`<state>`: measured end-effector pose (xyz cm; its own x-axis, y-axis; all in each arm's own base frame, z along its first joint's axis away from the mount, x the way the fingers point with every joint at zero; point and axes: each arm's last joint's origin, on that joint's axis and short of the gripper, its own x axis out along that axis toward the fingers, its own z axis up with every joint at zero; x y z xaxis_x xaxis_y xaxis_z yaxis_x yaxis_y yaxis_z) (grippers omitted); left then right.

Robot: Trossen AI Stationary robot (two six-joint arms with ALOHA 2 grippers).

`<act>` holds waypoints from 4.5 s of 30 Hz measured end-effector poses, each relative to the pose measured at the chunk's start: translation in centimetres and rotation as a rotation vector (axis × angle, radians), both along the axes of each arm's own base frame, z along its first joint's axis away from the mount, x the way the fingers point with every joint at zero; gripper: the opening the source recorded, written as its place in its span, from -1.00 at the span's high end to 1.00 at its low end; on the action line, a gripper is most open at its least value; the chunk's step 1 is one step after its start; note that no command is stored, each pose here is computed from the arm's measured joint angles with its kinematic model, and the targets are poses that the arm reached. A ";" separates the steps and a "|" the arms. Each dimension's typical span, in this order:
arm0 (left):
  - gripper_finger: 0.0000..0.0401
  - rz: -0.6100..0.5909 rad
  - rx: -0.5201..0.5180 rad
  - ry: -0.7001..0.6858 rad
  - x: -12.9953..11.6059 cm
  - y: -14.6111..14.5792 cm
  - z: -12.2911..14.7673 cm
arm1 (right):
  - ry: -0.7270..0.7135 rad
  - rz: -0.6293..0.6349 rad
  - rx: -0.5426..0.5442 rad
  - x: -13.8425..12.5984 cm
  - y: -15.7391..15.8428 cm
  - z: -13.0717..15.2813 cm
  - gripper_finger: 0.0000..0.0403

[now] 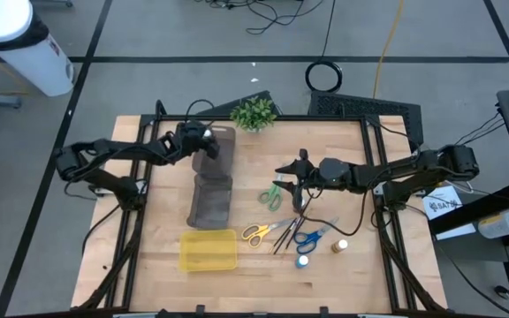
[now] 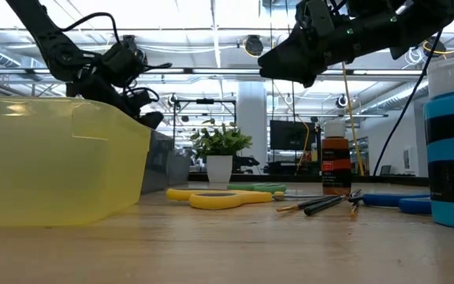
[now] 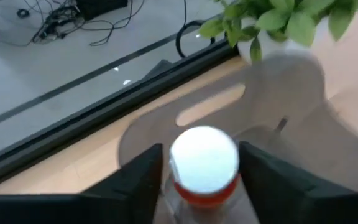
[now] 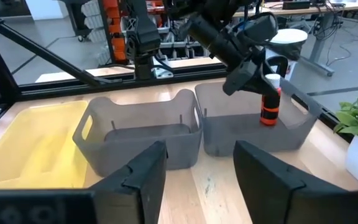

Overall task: Pick & Place Paint Supplies
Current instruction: Put the orange paint bottle into the top black bin, then put the brown paint bottle into the top black bin

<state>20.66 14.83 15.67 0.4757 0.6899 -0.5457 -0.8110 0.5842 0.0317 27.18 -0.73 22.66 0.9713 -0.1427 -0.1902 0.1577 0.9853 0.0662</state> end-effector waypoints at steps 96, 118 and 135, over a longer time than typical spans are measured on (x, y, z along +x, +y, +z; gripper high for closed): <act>-0.82 -0.273 -0.218 -0.297 -0.5 -8.8 5.8 | 0.170 0.100 -0.095 -4.2 3.4 -9.8 0.64; -0.82 -0.899 -0.041 -0.140 13.8 -19.3 9.3 | 0.332 0.047 -0.008 0.3 4.4 -6.2 0.66; -0.82 -0.822 0.002 -0.017 19.4 -17.1 7.1 | 0.336 0.069 -0.031 0.2 4.6 -6.2 0.68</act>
<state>40.06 -2.30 22.80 0.8377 0.1180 -0.5332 -0.1241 0.9920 0.0246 27.43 3.90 16.41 0.8628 -0.0892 -0.4977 0.0983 0.9951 -0.0080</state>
